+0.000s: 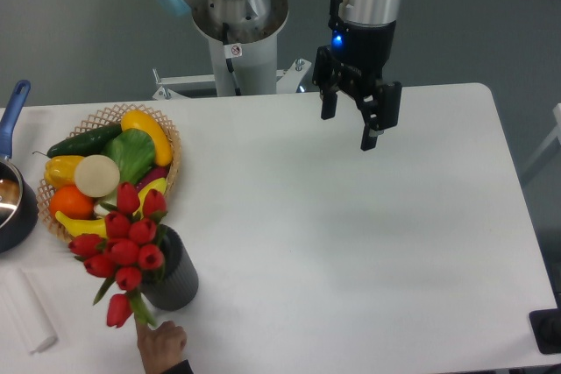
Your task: Pick up the flowers from the vase
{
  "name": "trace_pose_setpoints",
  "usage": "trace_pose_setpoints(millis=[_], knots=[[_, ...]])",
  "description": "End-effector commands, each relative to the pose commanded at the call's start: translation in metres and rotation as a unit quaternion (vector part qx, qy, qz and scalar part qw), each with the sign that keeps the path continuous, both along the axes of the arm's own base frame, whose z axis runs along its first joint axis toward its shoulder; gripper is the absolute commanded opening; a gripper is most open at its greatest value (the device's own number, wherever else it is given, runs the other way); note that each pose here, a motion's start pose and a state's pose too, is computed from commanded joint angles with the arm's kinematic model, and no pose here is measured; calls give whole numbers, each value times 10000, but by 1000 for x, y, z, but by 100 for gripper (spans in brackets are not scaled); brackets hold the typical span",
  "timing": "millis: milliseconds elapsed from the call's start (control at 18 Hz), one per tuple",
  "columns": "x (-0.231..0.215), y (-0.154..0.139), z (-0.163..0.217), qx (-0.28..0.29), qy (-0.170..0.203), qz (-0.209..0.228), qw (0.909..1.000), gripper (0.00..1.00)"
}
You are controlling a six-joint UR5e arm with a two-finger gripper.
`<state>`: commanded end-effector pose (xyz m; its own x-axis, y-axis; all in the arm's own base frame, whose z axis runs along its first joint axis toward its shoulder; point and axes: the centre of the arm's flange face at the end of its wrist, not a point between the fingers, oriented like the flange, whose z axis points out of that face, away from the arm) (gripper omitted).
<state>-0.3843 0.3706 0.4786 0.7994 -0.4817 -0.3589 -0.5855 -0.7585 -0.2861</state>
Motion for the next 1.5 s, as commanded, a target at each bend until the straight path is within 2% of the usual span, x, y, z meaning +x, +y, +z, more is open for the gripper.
trace_pose_setpoints(millis=[111, 278, 444, 556, 722, 944, 1111, 1167, 1500], knots=[[2, 0, 2, 49, -107, 226, 9997, 100], [6, 5, 3, 303, -504, 902, 9942, 100], [15, 16, -10, 819, -1149, 1468, 9790, 100], [24, 21, -21, 1100, -1514, 1629, 9687, 100], [38, 24, -43, 1308, -2008, 1557, 9583, 100], [58, 39, -63, 1268, -2477, 1567, 9476, 100], [58, 54, -73, 1616, -3019, 1364, 9296, 100], [57, 57, -77, 1668, -3083, 1319, 9272, 100], [66, 92, -112, 1614, -3129, 979, 9309, 100]])
